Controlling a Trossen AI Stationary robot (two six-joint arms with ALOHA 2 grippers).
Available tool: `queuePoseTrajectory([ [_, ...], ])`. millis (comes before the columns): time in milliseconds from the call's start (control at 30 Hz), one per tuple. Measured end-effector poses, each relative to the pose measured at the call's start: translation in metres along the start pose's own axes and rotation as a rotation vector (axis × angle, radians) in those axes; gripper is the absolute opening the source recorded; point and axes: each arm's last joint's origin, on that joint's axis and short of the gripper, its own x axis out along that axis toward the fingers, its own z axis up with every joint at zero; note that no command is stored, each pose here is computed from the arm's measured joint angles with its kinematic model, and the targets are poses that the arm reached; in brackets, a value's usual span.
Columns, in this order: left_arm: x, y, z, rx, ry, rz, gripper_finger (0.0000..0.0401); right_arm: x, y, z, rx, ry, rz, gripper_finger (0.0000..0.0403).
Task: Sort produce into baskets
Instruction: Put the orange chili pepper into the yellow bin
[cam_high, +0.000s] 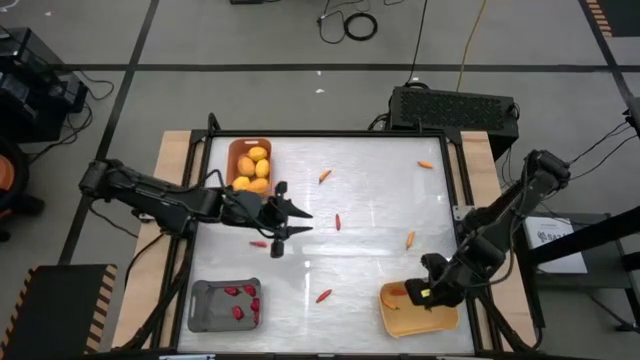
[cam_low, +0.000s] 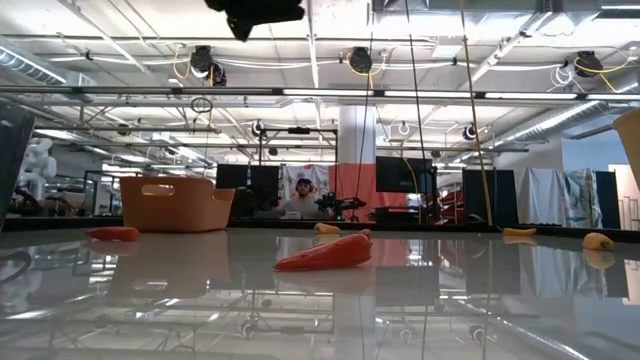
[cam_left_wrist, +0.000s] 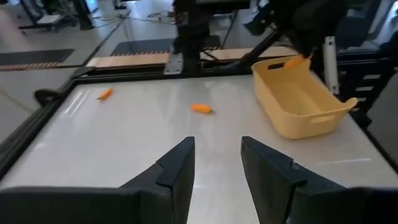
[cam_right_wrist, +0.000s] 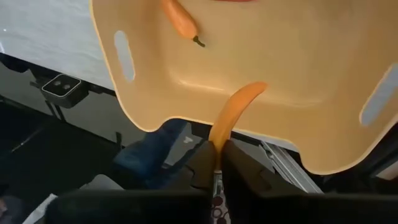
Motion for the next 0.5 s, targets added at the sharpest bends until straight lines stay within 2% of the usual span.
queuePoseTrajectory([
  [200, 0.016, -0.004, -0.001, -0.033, -0.046, -0.049, 0.0138, 0.000, -0.002, 0.000, -0.025, 0.003, -0.025, 0.0052],
  [367, 0.025, -0.006, -0.007, -0.055, -0.025, -0.056, 0.0138, 0.000, -0.005, 0.004, -0.042, -0.022, -0.071, 0.0082],
  [500, 0.031, -0.007, -0.012, -0.053, -0.002, -0.055, 0.0138, -0.001, -0.004, 0.007, -0.104, -0.031, -0.075, 0.0102],
])
